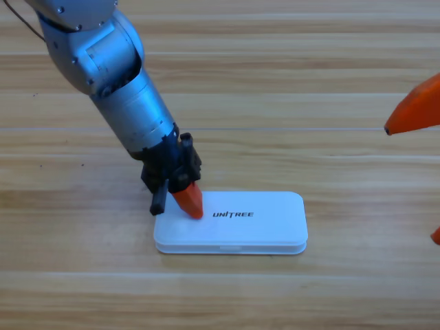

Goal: Clean up eraser and pencils

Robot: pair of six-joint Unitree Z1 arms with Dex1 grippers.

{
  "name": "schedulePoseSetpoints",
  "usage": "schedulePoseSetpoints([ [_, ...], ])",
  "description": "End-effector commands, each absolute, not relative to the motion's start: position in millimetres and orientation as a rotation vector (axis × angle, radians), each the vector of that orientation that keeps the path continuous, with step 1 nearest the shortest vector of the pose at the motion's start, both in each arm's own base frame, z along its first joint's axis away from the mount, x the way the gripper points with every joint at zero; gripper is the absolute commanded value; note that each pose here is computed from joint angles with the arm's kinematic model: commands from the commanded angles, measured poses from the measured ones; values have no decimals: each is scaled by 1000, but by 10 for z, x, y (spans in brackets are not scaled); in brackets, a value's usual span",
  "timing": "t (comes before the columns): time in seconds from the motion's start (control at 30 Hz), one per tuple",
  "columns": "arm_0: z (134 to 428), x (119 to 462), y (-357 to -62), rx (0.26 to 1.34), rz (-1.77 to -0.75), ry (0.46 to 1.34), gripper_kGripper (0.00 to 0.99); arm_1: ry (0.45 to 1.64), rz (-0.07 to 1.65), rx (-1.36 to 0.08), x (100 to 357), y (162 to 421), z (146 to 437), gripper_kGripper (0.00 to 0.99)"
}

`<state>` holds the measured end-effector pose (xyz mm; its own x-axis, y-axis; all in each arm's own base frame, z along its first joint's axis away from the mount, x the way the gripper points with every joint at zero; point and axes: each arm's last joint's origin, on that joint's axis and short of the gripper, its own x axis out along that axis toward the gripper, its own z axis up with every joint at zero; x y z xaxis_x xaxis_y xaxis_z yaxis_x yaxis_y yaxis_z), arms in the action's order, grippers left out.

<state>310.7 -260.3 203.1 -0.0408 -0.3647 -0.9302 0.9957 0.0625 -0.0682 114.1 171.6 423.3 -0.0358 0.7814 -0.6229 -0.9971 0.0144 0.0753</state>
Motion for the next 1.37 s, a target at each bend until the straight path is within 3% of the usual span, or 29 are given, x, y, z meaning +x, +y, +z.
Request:
schedulePoseSetpoints([
  [0.03, 1966, 2975, -2662, 875, -1356, 1037, 0, 629, 1509, -453, 1239, 1762, 4133, 963],
  [0.13, 2249, 2936, -2613, 882, -1332, 984, 20, 629, 1510, -452, 1238, 1762, 4133, 963],
  [0.2, 2468, 2874, -2562, 880, -1322, 928, 709, 632, 1508, -451, 1238, 1761, 4131, 963],
  [0.23, 2604, 2836, -2525, 876, -1317, 890, 936, 633, 1511, -451, 1238, 1767, 4129, 963],
  [0.27, 2744, 2791, -2485, 865, -1315, 851, 989, 632, 1510, -451, 1237, 1761, 4132, 963],
  [0.53, 4081, 1980, -1913, 639, -1287, 501, 990, 639, 1512, -453, 1250, 1781, 4115, 963],
  [0.67, 4429, 1521, -1802, 597, -1348, 363, 990, 641, 1512, -453, 1254, 1784, 4112, 963],
  [0.93, 4417, 1111, -1943, 594, -1495, 335, 990, 643, 1513, -453, 1250, 1785, 4111, 963],
  [1.37, 4024, 1074, -2326, 640, -1530, 425, 990, 649, 1512, -454, 1249, 1779, 4107, 963],
])
